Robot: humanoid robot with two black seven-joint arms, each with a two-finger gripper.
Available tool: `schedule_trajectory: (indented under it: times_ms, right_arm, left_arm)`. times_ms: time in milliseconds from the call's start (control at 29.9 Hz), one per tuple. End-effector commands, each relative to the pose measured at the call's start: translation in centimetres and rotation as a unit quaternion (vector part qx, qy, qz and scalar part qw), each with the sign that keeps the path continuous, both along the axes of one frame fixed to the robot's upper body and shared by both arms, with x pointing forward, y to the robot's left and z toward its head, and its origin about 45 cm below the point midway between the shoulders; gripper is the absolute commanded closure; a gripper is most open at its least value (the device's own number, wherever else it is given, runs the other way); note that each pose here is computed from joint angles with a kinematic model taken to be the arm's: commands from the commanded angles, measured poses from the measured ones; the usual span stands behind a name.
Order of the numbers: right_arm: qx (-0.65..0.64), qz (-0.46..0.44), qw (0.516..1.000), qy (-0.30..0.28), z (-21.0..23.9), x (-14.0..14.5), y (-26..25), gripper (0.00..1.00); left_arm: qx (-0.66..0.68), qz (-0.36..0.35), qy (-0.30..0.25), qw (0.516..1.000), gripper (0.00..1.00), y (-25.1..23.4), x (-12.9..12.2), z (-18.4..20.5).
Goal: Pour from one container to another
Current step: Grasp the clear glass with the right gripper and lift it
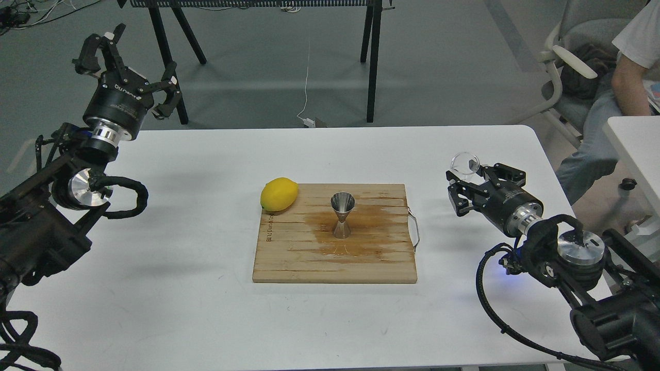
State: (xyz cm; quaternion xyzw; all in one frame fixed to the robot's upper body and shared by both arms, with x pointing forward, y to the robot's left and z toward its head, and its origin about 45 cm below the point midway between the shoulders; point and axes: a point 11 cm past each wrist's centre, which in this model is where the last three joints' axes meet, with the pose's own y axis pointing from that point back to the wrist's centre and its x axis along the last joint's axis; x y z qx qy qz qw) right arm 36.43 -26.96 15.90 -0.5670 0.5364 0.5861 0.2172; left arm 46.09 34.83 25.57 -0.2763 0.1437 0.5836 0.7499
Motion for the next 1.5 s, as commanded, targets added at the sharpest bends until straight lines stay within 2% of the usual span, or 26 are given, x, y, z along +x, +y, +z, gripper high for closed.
schedule_trajectory:
  times_ms: [0, 501, 902, 1103, 1303, 1471]
  right_arm:
    - [-0.044, 0.037, 0.998, -0.010, 1.0, -0.2, 2.4, 0.68]
    - [-0.135, 0.134, 0.982, -0.020, 1.7, -0.2, 10.5, 0.68]
    - [-0.231, 0.175, 0.955, -0.060, 1.2, -0.7, 12.1, 0.68]
    - [-0.236, 0.179, 0.953, -0.067, 1.3, -0.7, 12.5, 0.68]
    - [-0.228, 0.203, 0.949, -0.082, 2.1, -0.8, 15.2, 0.68]
    - [-0.267, 0.213, 0.935, -0.100, 2.1, -1.0, 16.2, 0.68]
  left_arm:
    - [0.000, 0.000, 0.000, 1.000, 0.00, 0.1, 0.0, 0.0]
    - [0.003, 0.002, -0.001, 1.000, 0.00, 0.3, 0.0, 0.2]
    - [0.002, 0.003, -0.002, 1.000, 0.00, 0.4, 0.0, 0.2]
    - [0.003, 0.003, -0.002, 1.000, 0.00, 0.4, 0.0, 0.2]
    - [0.003, 0.003, -0.002, 1.000, 0.00, 0.4, 0.0, 0.2]
    - [0.004, 0.004, -0.002, 1.000, 0.00, 0.5, 0.0, 0.3]
